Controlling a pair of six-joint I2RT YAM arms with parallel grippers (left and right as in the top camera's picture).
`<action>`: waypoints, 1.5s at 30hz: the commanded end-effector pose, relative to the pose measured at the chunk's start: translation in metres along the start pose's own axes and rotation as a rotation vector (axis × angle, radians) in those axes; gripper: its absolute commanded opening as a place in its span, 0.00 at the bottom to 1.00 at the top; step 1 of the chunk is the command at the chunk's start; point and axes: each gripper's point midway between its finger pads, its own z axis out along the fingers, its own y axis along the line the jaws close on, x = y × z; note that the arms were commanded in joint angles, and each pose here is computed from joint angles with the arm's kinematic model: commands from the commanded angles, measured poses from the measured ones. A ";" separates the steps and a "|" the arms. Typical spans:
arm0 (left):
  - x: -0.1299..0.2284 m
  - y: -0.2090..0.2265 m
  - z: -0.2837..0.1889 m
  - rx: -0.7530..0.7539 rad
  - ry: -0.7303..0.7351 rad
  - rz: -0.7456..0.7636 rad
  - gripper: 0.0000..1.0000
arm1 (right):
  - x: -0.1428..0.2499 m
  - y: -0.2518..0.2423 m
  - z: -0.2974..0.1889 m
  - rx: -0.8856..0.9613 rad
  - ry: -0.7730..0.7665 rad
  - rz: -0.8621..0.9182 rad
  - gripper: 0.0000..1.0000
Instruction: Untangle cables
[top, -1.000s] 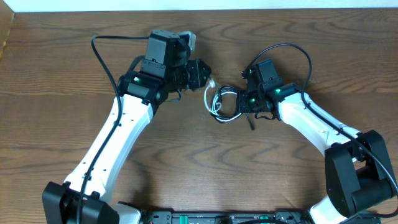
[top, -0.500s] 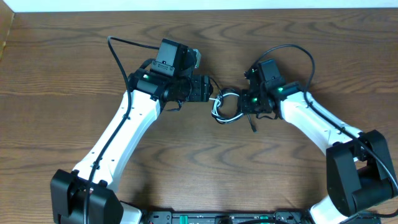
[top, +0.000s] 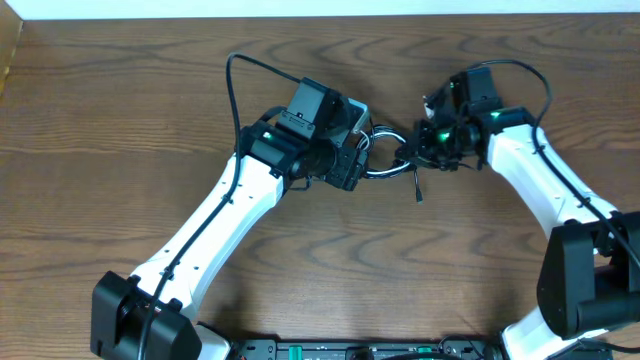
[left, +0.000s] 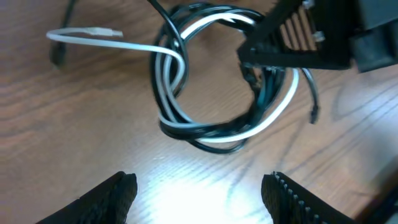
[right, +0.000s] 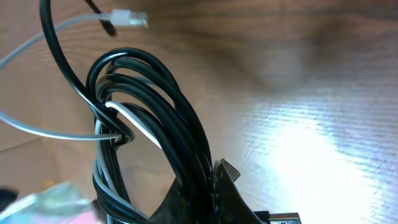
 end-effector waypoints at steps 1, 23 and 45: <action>-0.006 0.007 0.003 -0.036 -0.018 0.037 0.70 | 0.003 0.023 -0.009 -0.152 0.049 -0.016 0.03; -0.003 0.042 0.071 -0.134 -0.014 -0.864 0.51 | -0.007 0.008 -0.009 -0.077 0.002 -0.027 0.02; 0.013 0.020 0.120 -0.129 0.057 -0.936 0.30 | -0.004 0.015 -0.009 -0.108 0.015 -0.027 0.01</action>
